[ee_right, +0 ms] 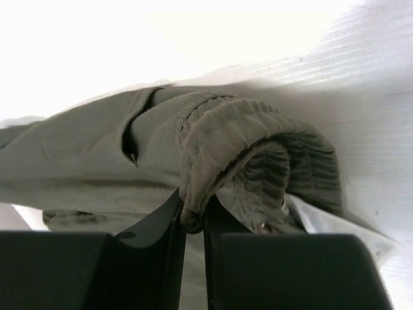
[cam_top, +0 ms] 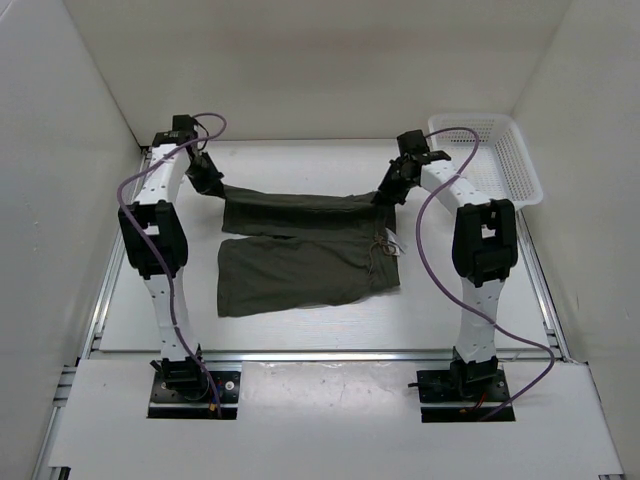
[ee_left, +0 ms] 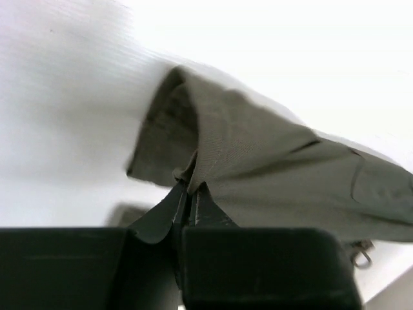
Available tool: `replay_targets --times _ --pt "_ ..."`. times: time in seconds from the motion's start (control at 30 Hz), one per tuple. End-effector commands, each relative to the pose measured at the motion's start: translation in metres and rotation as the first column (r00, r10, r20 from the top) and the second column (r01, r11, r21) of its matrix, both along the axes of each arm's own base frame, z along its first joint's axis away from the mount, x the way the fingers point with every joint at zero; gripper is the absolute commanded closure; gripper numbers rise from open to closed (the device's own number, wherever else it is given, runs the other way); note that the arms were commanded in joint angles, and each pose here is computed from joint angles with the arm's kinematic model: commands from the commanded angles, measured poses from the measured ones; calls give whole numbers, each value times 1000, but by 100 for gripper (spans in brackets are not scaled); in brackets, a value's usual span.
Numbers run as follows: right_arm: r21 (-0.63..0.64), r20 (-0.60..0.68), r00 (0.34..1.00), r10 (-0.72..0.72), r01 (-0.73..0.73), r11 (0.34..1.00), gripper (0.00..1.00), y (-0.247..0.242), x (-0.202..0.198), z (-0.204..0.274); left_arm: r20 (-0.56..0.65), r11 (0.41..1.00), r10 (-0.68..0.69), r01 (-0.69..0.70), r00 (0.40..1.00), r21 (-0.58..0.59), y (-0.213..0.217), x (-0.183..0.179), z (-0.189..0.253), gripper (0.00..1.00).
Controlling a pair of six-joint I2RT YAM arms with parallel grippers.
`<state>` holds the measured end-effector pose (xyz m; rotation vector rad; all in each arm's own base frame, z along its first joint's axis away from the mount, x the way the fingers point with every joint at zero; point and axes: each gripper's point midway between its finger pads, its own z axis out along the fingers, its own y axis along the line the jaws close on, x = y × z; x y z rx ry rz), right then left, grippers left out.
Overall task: Fold and stack the shorts
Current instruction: Fold the shorts
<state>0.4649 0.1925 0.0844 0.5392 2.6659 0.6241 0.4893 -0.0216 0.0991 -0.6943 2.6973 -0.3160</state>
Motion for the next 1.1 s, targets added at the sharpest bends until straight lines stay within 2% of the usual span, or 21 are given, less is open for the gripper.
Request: replay_targets --times 0.0,0.03,0.1,0.17,0.23,0.3,0.33,0.4,0.43,0.47,0.67,0.87,0.9,0.97,1.0,1.03,1.07 --pt "12 167 986 22 -24 1000 100 -6 7 72 179 1000 -24 25 984 -4 0 -13 90 90" --pt "16 182 983 34 -38 999 100 -6 5 79 206 1000 -27 30 978 -9 -2 -21 105 90" --pt "17 186 981 48 -52 999 100 -7 -7 85 172 999 -21 25 985 -26 -5 -41 99 90" --pt "14 211 976 57 -61 998 100 -11 -18 98 206 999 -21 26 978 -23 -6 -58 115 90" --pt "9 183 981 58 -61 998 100 -15 -36 90 193 999 -20 26 981 -30 -12 -84 113 90" --pt "8 210 976 65 -68 998 100 -19 -50 101 185 999 -19 27 982 -38 -18 -102 110 90" --pt "-2 184 980 74 -75 997 100 -22 -63 88 136 999 -11 16 991 -38 -21 -118 92 90" --pt "-15 196 976 94 -93 996 100 -22 -84 92 160 999 -11 16 987 -32 -24 -140 97 90" --pt "-28 150 983 104 -101 994 100 -27 -100 73 104 999 -5 9 995 -42 -28 -159 79 90" --pt "-36 161 981 109 -104 994 100 -28 -112 76 133 999 9 -3 991 -49 -29 -169 85 90" --pt "-64 75 989 124 -120 991 100 -46 -181 32 47 996 48 -44 998 -82 -40 -238 48 90" --pt "-66 -9 990 140 -140 988 100 -50 -234 -5 -45 994 57 -61 997 -95 -50 -275 12 90" --pt "-77 -22 991 136 -137 988 100 -52 -237 -11 -69 992 69 -75 995 -97 -50 -282 4 87" --pt "-76 -15 991 136 -136 988 98 -53 -238 -12 -95 992 67 -76 993 -96 -52 -289 -3 75" --pt "-78 -25 990 136 -137 988 92 -54 -241 -15 -108 992 67 -78 992 -97 -54 -292 -6 61" --pt "-78 -25 990 136 -137 988 79 -54 -241 -15 -101 991 63 -74 993 -107 -56 -290 -5 39" --pt "-78 -25 990 136 -137 988 40 -54 -241 -15 -101 992 50 -61 994 -107 -59 -291 -5 6"
